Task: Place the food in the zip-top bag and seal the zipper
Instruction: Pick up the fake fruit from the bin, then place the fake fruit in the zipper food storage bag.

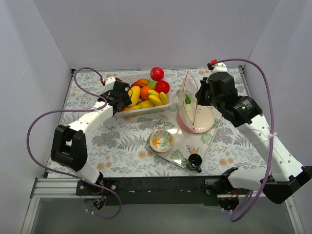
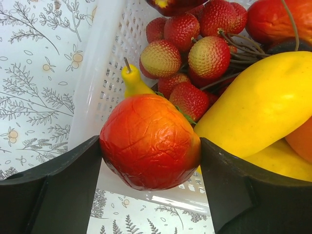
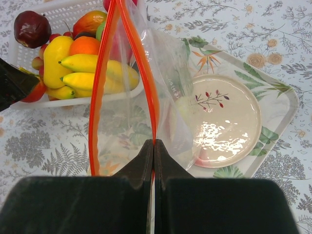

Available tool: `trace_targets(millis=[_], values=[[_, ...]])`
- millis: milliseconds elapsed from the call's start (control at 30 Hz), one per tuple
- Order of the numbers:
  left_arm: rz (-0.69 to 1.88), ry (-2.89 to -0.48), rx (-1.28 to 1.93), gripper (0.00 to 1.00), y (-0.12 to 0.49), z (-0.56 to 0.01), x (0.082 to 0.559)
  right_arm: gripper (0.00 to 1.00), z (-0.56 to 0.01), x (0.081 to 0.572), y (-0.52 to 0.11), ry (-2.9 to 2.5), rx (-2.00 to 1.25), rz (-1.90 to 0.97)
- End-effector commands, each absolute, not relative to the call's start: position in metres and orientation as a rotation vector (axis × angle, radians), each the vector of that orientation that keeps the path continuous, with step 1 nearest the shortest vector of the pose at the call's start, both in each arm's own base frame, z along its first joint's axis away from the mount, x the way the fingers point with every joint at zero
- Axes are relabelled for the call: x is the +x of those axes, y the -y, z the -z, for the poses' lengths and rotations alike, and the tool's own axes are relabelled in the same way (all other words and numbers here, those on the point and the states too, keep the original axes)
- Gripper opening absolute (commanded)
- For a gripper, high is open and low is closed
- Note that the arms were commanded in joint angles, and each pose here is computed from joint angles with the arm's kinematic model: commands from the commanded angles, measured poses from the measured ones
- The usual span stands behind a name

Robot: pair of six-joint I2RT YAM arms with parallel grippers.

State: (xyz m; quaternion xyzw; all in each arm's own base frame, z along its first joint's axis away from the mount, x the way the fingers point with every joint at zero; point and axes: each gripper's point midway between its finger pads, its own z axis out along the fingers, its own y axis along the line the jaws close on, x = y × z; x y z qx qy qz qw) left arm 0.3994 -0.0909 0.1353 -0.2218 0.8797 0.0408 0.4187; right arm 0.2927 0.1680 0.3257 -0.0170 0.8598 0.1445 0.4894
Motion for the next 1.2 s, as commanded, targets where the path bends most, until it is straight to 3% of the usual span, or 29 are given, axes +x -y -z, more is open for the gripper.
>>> trace_targets(millis=[0, 133, 300, 600, 900, 1167], values=[[-0.056, -2.098, -0.535, 0.37, 0.090, -0.193, 0.405, 0.01, -0.339, 0.296, -0.171, -2.046, -0.028, -0.389], [0.013, -2.088, -0.500, 0.29, 0.096, -0.217, 0.400, 0.01, -0.336, 0.299, -0.175, -2.058, -0.028, -0.393], [0.236, -2.056, -0.421, 0.29, 0.125, -0.265, 0.388, 0.01, -0.328, 0.302, -0.181, -2.071, -0.025, -0.411], [0.795, -1.996, -0.197, 0.29, 0.282, -0.348, 0.326, 0.01, -0.310, 0.309, -0.197, -2.104, 0.005, -0.466], [1.122, -1.983, -0.256, 0.24, 0.347, -0.351, 0.305, 0.01, -0.302, 0.313, -0.209, -2.086, 0.101, -0.571], [1.086, -2.003, -0.269, 0.24, 0.369, -0.331, 0.310, 0.01, -0.310, 0.312, -0.206, -2.056, 0.159, -0.596]])
